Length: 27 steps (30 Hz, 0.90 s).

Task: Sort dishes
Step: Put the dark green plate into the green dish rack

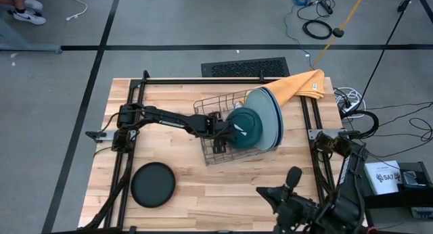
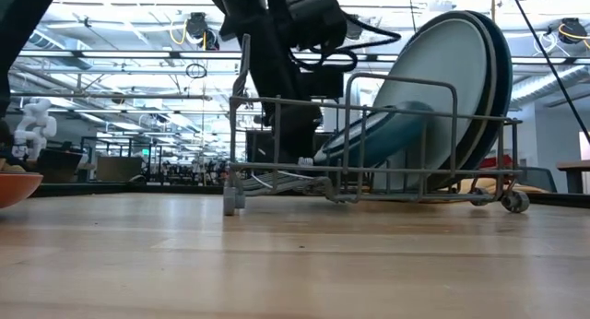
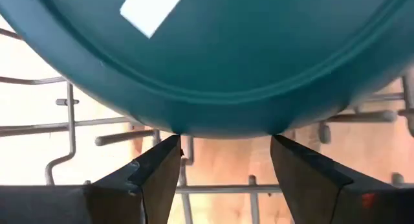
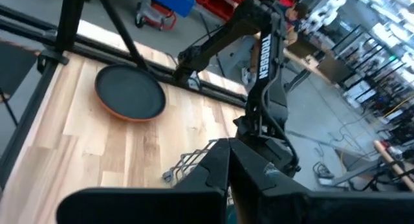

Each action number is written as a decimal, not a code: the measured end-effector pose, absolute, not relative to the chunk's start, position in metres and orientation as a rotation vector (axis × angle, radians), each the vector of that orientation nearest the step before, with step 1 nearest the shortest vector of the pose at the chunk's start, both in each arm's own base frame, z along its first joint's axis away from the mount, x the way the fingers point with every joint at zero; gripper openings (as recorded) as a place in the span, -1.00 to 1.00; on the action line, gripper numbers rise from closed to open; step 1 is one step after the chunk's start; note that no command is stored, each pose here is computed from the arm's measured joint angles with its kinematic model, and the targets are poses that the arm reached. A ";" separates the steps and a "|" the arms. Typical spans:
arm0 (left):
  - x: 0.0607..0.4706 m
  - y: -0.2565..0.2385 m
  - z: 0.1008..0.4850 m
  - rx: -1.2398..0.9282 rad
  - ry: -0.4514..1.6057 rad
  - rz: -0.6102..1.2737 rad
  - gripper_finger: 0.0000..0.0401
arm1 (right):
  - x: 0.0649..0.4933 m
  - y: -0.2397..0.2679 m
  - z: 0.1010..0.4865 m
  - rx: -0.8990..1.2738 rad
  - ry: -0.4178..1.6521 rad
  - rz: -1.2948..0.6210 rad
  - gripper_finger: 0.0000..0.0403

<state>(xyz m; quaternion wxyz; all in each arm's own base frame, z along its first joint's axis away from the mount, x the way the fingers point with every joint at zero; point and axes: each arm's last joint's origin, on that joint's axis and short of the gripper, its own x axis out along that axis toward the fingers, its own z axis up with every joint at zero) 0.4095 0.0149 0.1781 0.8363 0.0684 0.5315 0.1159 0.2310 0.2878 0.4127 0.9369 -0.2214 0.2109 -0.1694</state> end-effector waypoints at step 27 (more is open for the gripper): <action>0.423 0.017 0.188 0.124 0.934 0.311 0.20 | 0.249 0.278 0.404 -0.354 0.522 -0.340 -0.95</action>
